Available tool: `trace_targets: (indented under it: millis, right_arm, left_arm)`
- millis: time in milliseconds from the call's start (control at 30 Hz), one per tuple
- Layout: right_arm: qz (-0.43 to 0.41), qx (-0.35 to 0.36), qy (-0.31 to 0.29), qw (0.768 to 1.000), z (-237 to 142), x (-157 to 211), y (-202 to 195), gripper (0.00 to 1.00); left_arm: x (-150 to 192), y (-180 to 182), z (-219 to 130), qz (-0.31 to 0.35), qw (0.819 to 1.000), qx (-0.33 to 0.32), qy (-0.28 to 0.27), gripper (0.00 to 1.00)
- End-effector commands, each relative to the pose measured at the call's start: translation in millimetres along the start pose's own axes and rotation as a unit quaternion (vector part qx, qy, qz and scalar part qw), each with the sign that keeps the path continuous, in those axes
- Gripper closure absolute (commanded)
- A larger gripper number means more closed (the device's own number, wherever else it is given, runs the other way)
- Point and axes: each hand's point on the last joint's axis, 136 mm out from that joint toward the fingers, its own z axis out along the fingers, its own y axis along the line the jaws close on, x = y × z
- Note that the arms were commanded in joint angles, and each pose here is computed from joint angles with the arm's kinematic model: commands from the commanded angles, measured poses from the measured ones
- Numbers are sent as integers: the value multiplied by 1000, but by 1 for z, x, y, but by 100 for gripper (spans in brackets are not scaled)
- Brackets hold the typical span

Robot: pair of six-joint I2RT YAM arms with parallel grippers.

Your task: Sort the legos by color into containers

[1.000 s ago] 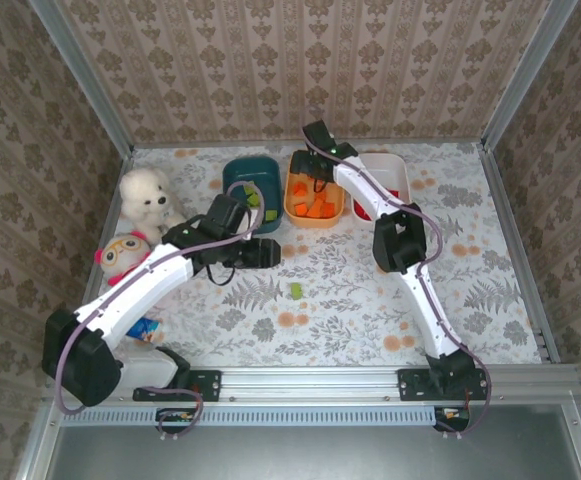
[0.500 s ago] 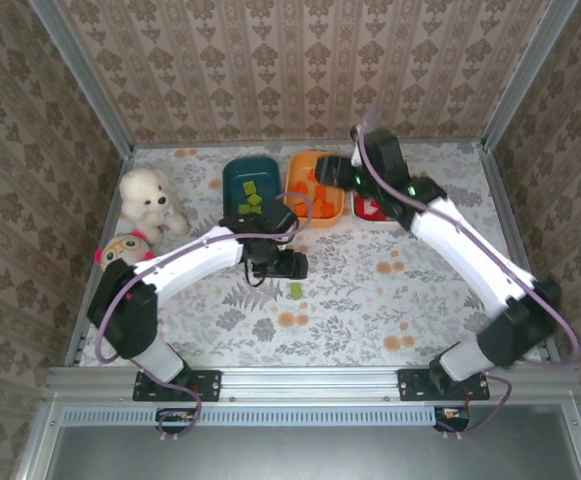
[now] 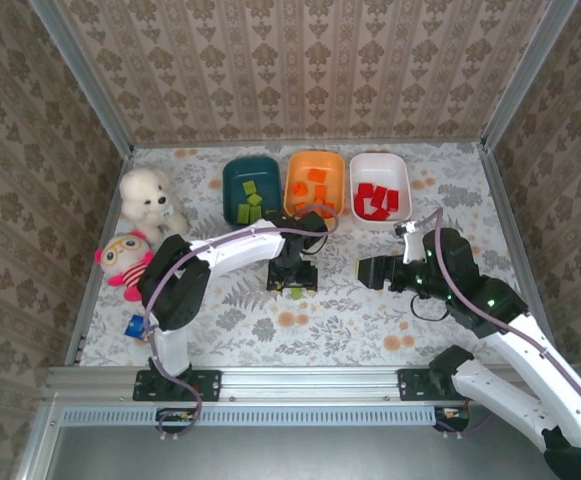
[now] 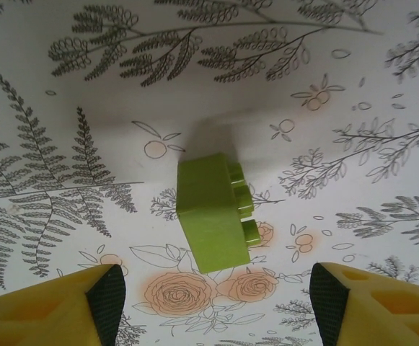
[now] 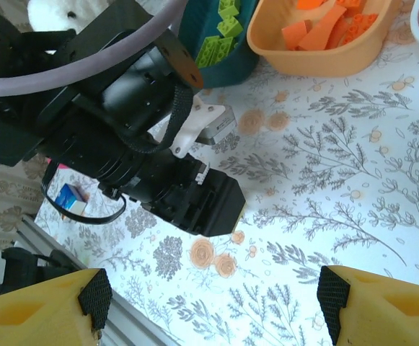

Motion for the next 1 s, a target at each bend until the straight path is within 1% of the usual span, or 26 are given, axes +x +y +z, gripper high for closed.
trace_targets:
  millis: [0,100,167,300,367,467,500,533,600,700,767,833,900,967]
  right_arm:
    - [12,5,30,999,3,12,-4,22]
    - [7,7,25,1000,2,5,-1,22]
    - [4,7,25,1000,0,3,0,22]
    - [1,11,28,1000,-1,3,0,22]
    - [3,11,29,1000,0,4,-1,22]
    - [6,10,30,999,1,3,0,22]
    - [6,7,31,999,2,2,2,22]
    - [6,1,31,999,2,1,4,22]
    - [3,-15,31,999,2,-1,11,22]
    - [4,-40,27,999,0,-6,21,20]
    - [14,-53,18,998,-3,-12,27,18]
    - [25,-70,1,997,-3,-24,34,16]
    - [31,-79,-7,996,-1,-34,40,16]
    - [34,-80,-2,996,4,-41,43,16]
  left_arm:
    - [-1,0,7,-17,1000,-17,4,31]
    - [-6,0,17,-16,1000,-26,3,36]
    - [-10,-3,22,-13,1000,-18,-5,39]
    - [-15,-7,29,-10,1000,-18,-6,48]
    - [-15,-7,29,-7,1000,-16,-9,55]
    - [-19,-9,25,1,1000,-12,-22,69]
    - [-20,-8,23,4,1000,-13,-26,73]
    - [-21,-7,19,6,999,-14,-34,74]
    - [-26,-5,7,6,999,-15,-49,74]
    - [-42,-4,-28,4,997,5,-83,74]
    - [-59,-4,-57,1,994,27,-109,75]
    - [-80,3,-85,-9,990,42,-134,75]
    - [-103,12,-105,-18,986,57,-153,75]
    - [-127,23,-119,-28,982,73,-171,75]
